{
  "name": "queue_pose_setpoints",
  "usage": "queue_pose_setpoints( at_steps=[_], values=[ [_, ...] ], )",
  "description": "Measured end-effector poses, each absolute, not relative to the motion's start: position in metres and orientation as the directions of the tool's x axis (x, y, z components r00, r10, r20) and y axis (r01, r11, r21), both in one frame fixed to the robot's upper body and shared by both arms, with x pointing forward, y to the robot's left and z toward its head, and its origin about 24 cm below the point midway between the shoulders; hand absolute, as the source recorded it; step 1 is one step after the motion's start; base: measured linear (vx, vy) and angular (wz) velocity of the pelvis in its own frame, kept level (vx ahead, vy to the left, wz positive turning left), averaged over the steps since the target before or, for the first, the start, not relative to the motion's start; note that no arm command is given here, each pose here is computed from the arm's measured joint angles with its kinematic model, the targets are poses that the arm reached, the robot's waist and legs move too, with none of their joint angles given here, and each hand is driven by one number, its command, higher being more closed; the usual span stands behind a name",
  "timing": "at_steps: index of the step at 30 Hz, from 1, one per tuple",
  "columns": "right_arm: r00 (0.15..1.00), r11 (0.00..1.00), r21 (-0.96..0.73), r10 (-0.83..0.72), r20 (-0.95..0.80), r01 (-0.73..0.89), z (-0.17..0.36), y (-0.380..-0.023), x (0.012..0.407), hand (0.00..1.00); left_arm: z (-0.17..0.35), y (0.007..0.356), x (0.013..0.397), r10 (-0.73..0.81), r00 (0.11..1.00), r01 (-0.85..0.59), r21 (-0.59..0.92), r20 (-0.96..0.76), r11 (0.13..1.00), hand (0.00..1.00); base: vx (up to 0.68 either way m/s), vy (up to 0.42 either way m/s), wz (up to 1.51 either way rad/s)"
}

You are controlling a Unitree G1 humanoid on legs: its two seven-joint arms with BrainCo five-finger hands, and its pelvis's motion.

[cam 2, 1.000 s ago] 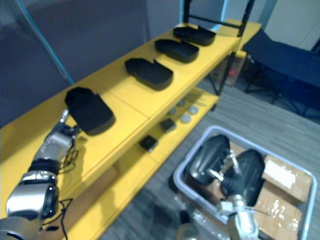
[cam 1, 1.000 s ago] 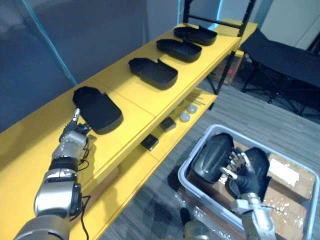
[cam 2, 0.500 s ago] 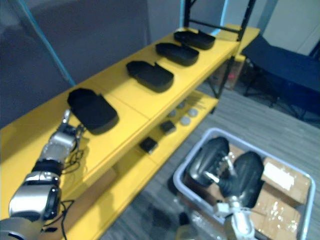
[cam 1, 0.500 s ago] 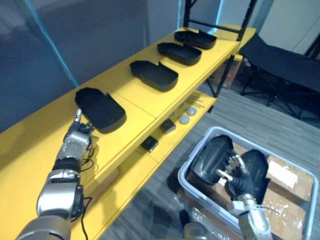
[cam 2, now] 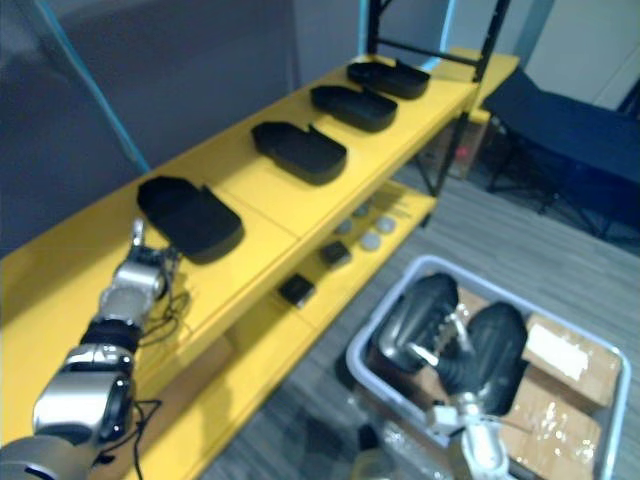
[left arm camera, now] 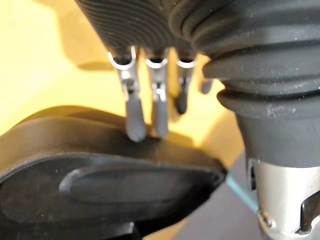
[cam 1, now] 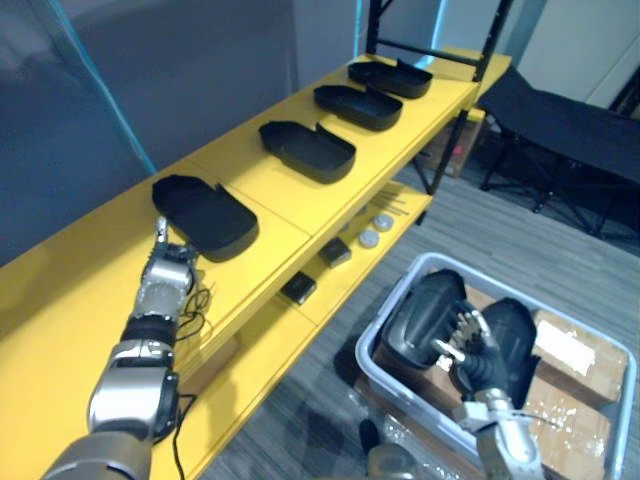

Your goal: Walk over and take plastic housings, then place them on the shelf

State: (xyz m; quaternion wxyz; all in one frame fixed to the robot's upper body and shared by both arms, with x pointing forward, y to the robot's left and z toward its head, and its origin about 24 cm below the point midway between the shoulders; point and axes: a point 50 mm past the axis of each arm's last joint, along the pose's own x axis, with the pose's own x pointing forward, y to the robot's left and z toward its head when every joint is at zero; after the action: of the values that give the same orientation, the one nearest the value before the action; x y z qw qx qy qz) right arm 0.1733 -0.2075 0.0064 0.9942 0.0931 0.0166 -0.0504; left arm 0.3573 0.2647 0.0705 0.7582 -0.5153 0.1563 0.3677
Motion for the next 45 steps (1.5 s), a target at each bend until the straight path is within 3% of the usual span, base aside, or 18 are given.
queue_pose_setpoints(
  at_steps=[7,12,16,20,23,26,30,32,35,38,39,41,45],
  values=[
    [0.993,0.976,0.186,-0.100,-0.058,0.110,0.003,-0.205,0.170,0.00,0.073,0.258,0.357,0.437,0.636,-0.743,-0.658,-0.636,0.122,0.00,-0.01,-0.002,0.00],
    [0.993,0.976,0.186,-0.101,-0.060,0.111,0.003,-0.205,0.169,0.00,0.076,0.258,0.357,0.495,0.603,-0.770,-0.617,-0.625,0.160,0.00,0.00,0.000,0.00],
    [0.994,0.979,0.176,-0.100,-0.044,0.107,0.004,-0.205,0.168,0.00,0.079,0.266,0.352,0.627,0.505,-0.843,-0.496,-0.593,0.210,0.00,0.00,0.000,0.00],
    [0.998,0.990,0.122,-0.069,-0.015,0.070,0.007,-0.200,0.168,0.00,0.080,0.289,0.340,0.757,0.341,-0.918,-0.369,-0.557,0.142,0.00,0.00,0.000,0.01],
    [0.998,0.994,0.102,-0.039,0.043,0.034,0.014,-0.195,0.172,0.00,0.091,0.307,0.334,0.844,0.264,-0.941,-0.319,-0.467,0.118,0.00,0.00,0.000,0.01],
    [0.994,0.995,0.096,-0.028,0.108,0.018,0.023,-0.195,0.178,0.00,0.109,0.318,0.334,0.898,0.245,-0.941,-0.312,-0.365,0.130,0.00,0.00,-0.001,0.08],
    [0.962,0.990,0.138,-0.018,0.271,-0.020,0.051,-0.195,0.205,0.00,0.126,0.323,0.330,0.945,0.259,-0.930,-0.318,-0.201,0.187,0.00,-0.06,0.001,0.33],
    [0.944,0.989,0.143,-0.017,0.330,-0.032,0.062,-0.193,0.215,0.00,0.110,0.320,0.319,0.947,0.274,-0.928,-0.303,-0.166,0.216,0.00,-0.07,0.003,0.37],
    [0.927,0.988,0.157,-0.064,0.369,0.005,0.073,-0.193,0.226,0.00,0.086,0.296,0.296,0.927,0.355,-0.874,-0.397,-0.124,0.281,0.00,-0.06,0.007,0.48],
    [0.911,0.986,0.153,-0.122,0.394,0.066,0.079,-0.198,0.231,0.00,0.113,0.268,0.257,0.869,0.474,-0.726,-0.497,0.139,0.475,0.00,-0.04,0.026,0.39],
    [0.905,0.981,0.169,-0.155,0.397,0.094,0.080,-0.202,0.231,0.00,0.131,0.259,0.235,0.807,0.519,-0.634,-0.507,0.281,0.584,0.00,-0.04,0.046,0.11],
    [0.887,0.972,0.178,-0.216,0.409,0.155,0.084,-0.215,0.227,0.00,0.147,0.253,0.200,0.676,0.569,-0.537,-0.411,0.469,0.737,0.00,-0.04,0.048,0.15],
    [0.859,0.954,0.173,-0.296,0.418,0.245,0.090,-0.233,0.212,0.00,0.139,0.257,0.165,0.632,0.582,-0.559,-0.313,0.511,0.768,0.00,-0.02,0.014,0.14]
  ],
)
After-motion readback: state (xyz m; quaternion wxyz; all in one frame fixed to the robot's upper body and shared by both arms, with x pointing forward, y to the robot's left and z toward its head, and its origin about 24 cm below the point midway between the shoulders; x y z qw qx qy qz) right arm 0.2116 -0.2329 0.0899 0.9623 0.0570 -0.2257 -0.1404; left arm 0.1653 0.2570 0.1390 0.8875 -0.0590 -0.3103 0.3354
